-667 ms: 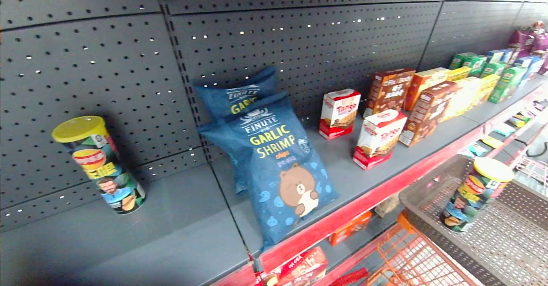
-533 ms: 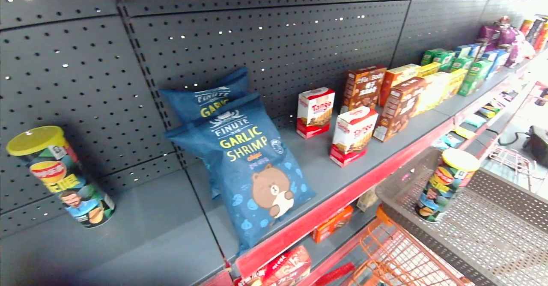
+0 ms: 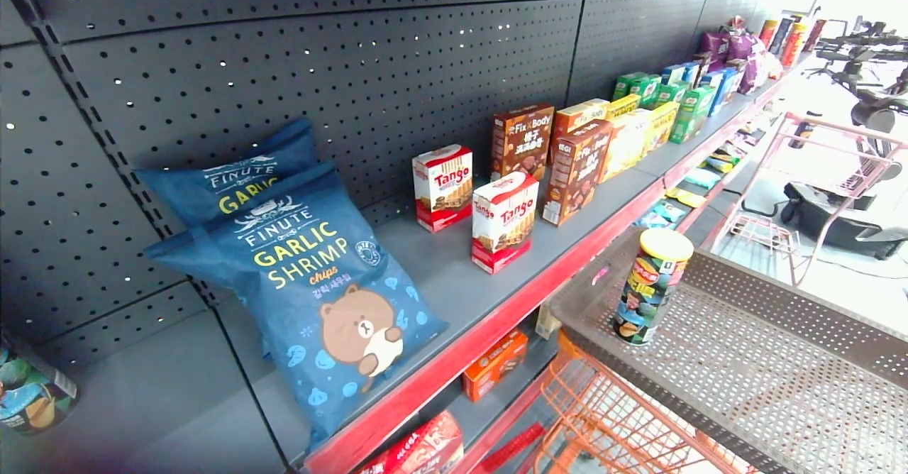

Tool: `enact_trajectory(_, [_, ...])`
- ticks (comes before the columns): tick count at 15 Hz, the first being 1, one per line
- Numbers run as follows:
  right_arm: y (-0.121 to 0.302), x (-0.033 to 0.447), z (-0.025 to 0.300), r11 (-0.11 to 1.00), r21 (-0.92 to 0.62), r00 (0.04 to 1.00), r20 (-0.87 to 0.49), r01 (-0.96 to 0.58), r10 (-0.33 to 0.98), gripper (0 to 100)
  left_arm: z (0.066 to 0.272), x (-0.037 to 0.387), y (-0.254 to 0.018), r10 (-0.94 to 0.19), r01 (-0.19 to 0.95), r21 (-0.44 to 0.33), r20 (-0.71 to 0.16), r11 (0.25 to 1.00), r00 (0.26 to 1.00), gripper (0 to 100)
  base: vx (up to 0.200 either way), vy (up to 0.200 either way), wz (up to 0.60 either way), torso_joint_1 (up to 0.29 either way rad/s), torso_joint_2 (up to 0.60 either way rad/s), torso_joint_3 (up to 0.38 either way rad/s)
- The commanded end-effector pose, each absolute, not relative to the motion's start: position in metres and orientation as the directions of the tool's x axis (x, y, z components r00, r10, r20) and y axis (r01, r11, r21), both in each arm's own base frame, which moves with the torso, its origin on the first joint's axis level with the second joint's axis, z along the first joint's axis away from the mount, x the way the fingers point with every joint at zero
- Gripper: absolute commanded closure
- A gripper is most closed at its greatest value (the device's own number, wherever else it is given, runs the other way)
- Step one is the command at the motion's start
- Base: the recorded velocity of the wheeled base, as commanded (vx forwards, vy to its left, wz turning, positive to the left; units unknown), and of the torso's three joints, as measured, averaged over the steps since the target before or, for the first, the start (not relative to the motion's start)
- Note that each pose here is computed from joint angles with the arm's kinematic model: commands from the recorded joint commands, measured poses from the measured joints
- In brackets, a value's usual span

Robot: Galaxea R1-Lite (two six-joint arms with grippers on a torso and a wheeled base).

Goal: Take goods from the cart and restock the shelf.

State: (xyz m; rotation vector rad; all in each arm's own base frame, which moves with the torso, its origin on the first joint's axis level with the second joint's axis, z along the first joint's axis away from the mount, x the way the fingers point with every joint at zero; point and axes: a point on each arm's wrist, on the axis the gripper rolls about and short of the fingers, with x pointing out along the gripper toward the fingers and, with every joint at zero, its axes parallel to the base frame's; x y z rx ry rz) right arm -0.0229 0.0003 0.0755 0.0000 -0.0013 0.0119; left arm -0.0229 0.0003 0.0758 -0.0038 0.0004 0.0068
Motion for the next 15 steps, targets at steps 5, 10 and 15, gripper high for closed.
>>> enact_trajectory(5, [0.0, -0.023, 0.075, 1.0, 0.002, 1.0, 0.0, -0.012, 0.012, 0, 0.076, -0.023, 0.0, 0.008, -0.008, -0.005, 0.0, 1.0, 1.0, 0, 0.0, 0.0, 0.0, 0.0, 0.0, 0.0])
enact_trajectory(10, [0.001, -0.014, 0.135, 0.999, -0.016, 0.999, -0.026, -0.042, 0.041, 0, 0.076, -0.023, 0.0, 0.005, -0.005, -0.002, 0.0, 1.0, 1.0, 0, 0.0, 0.0, 0.0, 0.0, 0.0, 0.0])
enact_trajectory(15, [-0.001, 0.059, 0.203, 1.0, 0.018, 0.991, -0.132, 0.002, 0.0, 0, 0.076, -0.023, 0.0, 0.006, -0.006, -0.003, 0.0, 1.0, 1.0, 0, 0.0, 0.0, 0.0, 0.0, 0.0, 0.0])
